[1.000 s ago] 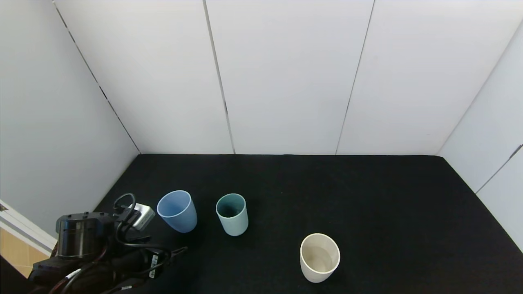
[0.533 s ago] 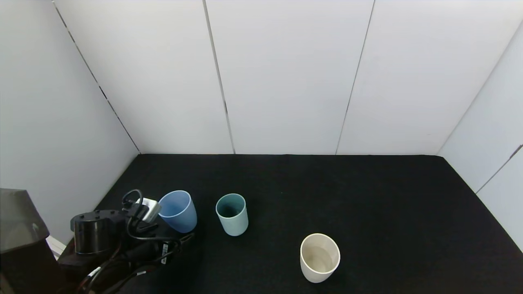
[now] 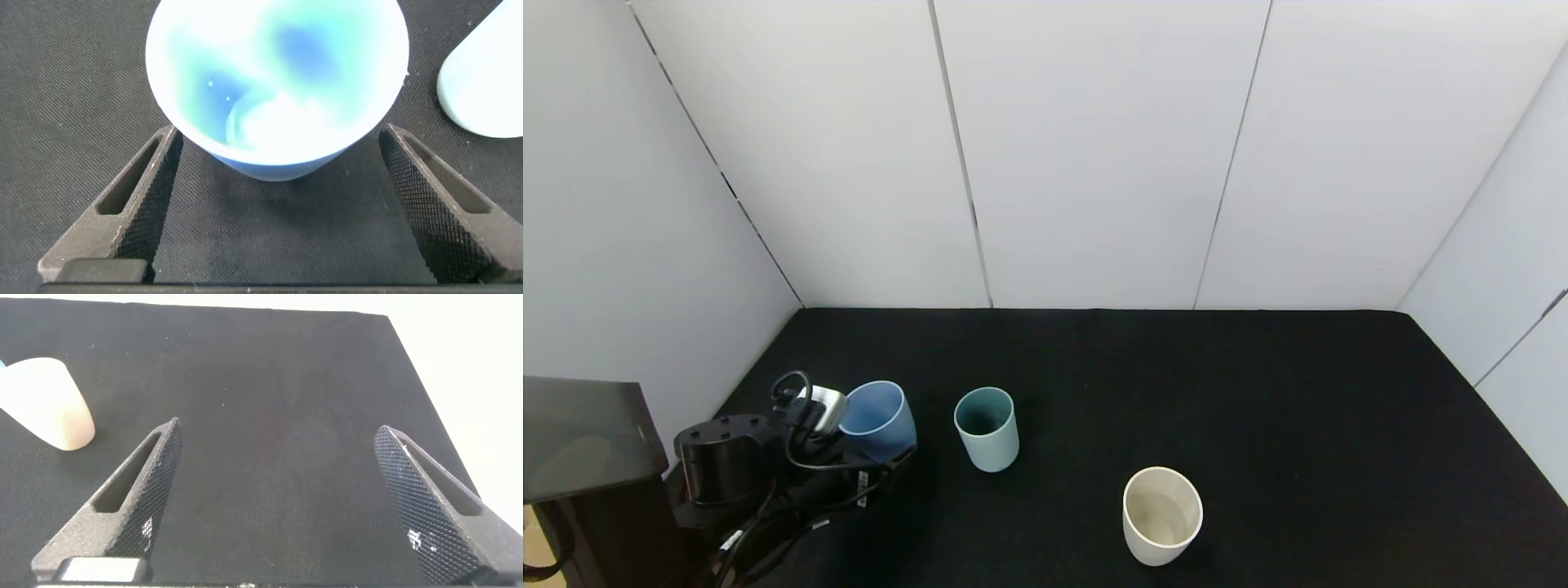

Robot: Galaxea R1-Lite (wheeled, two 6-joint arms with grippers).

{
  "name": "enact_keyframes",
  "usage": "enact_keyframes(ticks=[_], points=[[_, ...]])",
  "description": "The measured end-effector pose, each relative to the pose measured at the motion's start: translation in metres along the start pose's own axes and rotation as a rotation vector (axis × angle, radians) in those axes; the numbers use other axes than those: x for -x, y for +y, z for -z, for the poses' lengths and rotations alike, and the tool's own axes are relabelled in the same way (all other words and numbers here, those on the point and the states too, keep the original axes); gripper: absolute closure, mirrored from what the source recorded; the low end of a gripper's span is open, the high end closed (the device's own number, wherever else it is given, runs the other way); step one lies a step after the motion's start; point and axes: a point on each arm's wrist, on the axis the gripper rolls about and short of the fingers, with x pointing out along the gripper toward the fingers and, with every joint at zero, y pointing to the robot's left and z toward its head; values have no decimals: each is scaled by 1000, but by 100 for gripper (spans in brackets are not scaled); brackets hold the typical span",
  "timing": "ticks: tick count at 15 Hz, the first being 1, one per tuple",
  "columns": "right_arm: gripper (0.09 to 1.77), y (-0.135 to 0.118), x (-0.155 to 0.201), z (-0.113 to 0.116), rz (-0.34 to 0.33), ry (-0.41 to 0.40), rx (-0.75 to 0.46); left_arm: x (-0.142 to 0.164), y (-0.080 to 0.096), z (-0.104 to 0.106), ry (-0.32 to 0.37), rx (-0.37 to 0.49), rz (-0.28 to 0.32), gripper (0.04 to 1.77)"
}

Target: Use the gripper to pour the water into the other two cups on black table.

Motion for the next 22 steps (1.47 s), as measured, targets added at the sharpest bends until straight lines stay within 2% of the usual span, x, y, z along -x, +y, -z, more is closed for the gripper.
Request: enact_keyframes(ticks=[5, 10, 13, 14, 20, 22], points=[[15, 0, 0, 0, 0, 0, 0, -7, 1, -2, -56, -7, -10, 9], [15, 0, 0, 0, 0, 0, 0, -11, 2, 0, -60, -7, -14, 9], [15, 0, 0, 0, 0, 0, 0, -11, 3, 0, -58, -6, -15, 51], [15, 0, 0, 0, 0, 0, 0, -12, 3, 0, -59, -5, -17, 56], [15, 0, 0, 0, 0, 0, 0, -7, 3, -4, -61, -21, -16, 60], [15, 0, 0, 0, 0, 0, 0, -3, 2, -6, -35, -42, -11, 60]])
